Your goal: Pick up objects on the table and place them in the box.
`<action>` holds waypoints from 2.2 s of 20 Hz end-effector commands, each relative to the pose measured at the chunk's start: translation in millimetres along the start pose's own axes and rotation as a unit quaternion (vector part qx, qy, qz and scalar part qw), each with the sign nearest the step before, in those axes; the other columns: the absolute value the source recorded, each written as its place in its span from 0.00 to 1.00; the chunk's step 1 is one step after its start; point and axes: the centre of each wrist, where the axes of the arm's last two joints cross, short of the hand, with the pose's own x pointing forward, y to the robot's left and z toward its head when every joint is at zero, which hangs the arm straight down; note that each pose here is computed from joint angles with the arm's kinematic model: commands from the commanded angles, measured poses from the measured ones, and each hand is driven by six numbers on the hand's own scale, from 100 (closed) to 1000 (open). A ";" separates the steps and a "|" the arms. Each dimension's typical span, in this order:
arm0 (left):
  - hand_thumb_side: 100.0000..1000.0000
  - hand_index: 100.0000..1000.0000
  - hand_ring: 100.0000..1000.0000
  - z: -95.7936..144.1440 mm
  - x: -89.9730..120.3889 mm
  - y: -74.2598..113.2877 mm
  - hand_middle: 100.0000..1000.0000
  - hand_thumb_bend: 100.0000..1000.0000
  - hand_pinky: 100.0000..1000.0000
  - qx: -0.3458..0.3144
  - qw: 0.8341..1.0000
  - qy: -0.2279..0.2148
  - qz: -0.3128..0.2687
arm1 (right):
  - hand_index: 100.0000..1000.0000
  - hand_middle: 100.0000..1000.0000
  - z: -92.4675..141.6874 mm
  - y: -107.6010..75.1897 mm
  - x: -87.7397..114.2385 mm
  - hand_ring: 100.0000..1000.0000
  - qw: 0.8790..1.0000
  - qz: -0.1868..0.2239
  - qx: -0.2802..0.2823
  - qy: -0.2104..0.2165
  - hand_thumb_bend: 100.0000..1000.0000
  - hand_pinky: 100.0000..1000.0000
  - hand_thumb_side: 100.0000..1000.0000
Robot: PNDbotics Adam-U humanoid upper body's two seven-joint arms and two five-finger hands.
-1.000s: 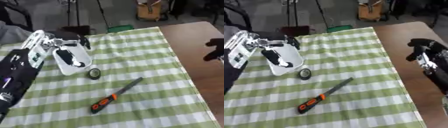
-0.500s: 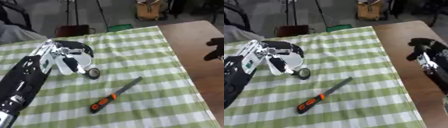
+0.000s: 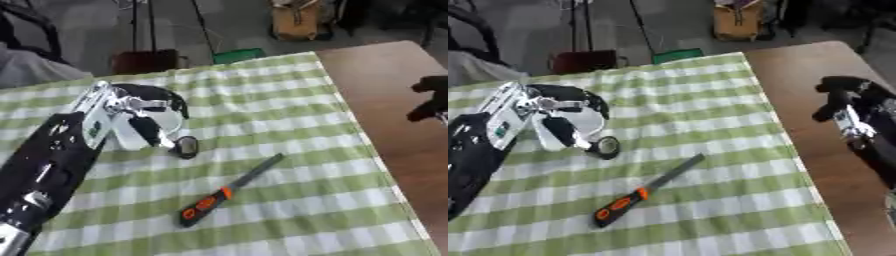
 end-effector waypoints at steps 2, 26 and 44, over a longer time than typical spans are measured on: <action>0.44 0.84 0.89 3.4 2.7 8.8 0.88 0.49 0.99 -0.066 0.995 -0.038 -0.066 | 0.77 0.68 -3.9 -4.2 8.9 0.49 1.000 0.009 0.006 -0.017 0.10 0.54 0.58; 0.40 0.82 0.88 -7.9 7.5 -8.4 0.89 0.51 1.00 -0.025 0.992 0.005 -0.123 | 0.77 0.68 -4.3 -3.9 9.1 0.49 1.000 0.008 0.007 -0.019 0.10 0.54 0.58; 0.11 0.81 0.87 -4.4 8.3 -1.8 0.87 0.25 1.00 -0.012 0.992 0.024 -0.125 | 0.77 0.68 -4.2 -4.2 9.0 0.49 1.000 0.008 0.008 -0.020 0.10 0.54 0.58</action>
